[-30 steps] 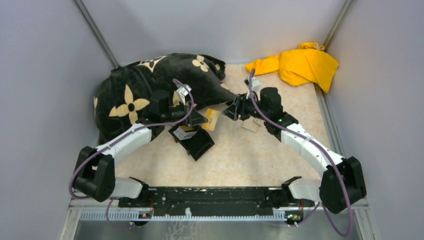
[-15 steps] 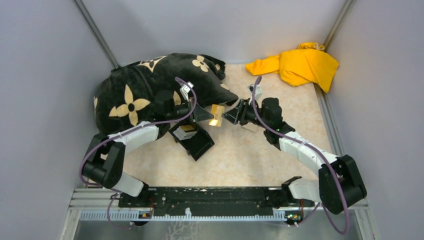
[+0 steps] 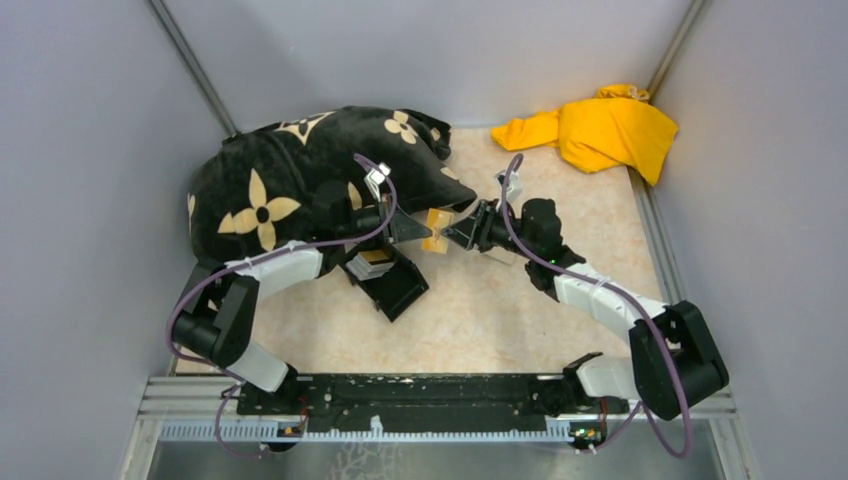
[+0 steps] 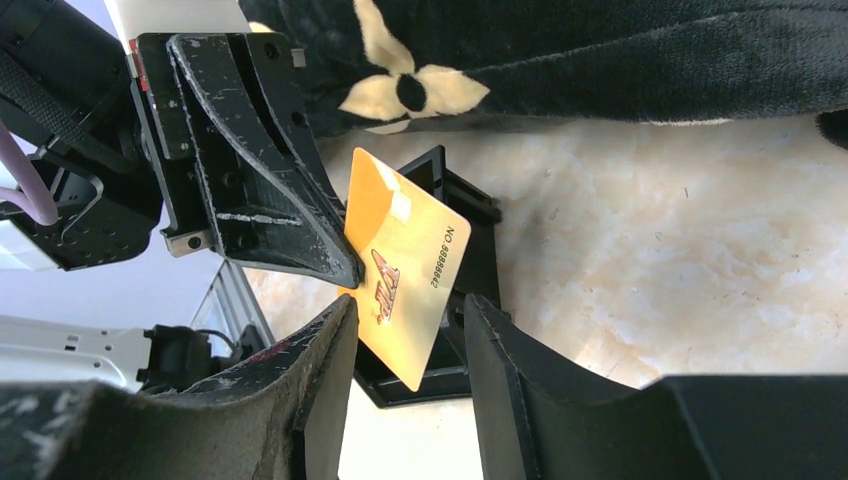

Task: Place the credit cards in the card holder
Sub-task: Pick up the credit card from the storage box.

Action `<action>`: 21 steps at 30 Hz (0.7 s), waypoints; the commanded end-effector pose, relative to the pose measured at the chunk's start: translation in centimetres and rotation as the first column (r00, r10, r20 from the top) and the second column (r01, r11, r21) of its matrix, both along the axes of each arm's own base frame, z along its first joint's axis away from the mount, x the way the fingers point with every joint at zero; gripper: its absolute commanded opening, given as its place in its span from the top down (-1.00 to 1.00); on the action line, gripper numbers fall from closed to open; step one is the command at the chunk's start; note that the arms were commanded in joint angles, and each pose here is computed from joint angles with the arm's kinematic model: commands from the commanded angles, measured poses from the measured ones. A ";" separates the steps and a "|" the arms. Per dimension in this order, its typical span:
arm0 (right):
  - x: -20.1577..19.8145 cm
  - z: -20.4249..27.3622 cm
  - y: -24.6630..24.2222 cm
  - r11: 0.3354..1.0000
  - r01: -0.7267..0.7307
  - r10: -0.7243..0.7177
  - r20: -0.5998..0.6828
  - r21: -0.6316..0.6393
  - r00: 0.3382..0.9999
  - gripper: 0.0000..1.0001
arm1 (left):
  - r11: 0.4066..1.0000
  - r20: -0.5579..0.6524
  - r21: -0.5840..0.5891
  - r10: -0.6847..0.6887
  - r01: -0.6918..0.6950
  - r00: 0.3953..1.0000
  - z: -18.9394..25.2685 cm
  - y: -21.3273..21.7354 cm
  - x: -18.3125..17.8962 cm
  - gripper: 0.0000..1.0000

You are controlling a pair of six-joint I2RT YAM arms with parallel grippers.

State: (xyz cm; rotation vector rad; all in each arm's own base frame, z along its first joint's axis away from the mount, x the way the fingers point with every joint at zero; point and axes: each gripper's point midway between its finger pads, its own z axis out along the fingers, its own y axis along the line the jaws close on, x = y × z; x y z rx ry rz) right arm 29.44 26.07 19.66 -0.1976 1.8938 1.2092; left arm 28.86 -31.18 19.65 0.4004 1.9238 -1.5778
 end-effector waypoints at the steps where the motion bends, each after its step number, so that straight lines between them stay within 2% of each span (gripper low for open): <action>1: 0.4 1.3 0.3 0.999 -0.012 0.010 0.062 0.036 0.998 0.12 | 0.998 0.055 -0.047 -0.030 0.033 0.998 1.9 -0.7 0.3 1.00; 8: 0.2 1.0 1.1 0.996 -0.053 0.049 0.050 0.077 0.998 0.19 | 0.997 0.040 -0.065 -0.045 0.047 0.998 1.7 -1.0 0.3 1.00; 14: 0.1 0.9 1.8 0.988 -0.098 0.093 0.043 0.116 0.995 0.68 | 0.994 0.028 -0.082 -0.064 0.066 0.998 1.7 -1.4 0.5 1.00; 17: -0.2 1.4 2.0 0.983 -0.118 0.111 0.056 0.143 0.992 1.00 | 0.994 0.013 -0.081 -0.072 0.072 0.997 1.3 -1.6 0.7 1.00; 18: -0.2 1.8 2.0 0.981 -0.119 0.111 0.062 0.151 0.992 1.00 | 0.995 0.004 -0.075 -0.070 0.070 0.998 1.1 -1.7 0.9 0.91; 21: -0.1 2.5 1.8 0.983 -0.104 0.095 0.067 0.154 0.993 1.00 | 0.998 -0.016 -0.051 -0.049 0.048 0.999 0.3 -1.8 1.6 0.15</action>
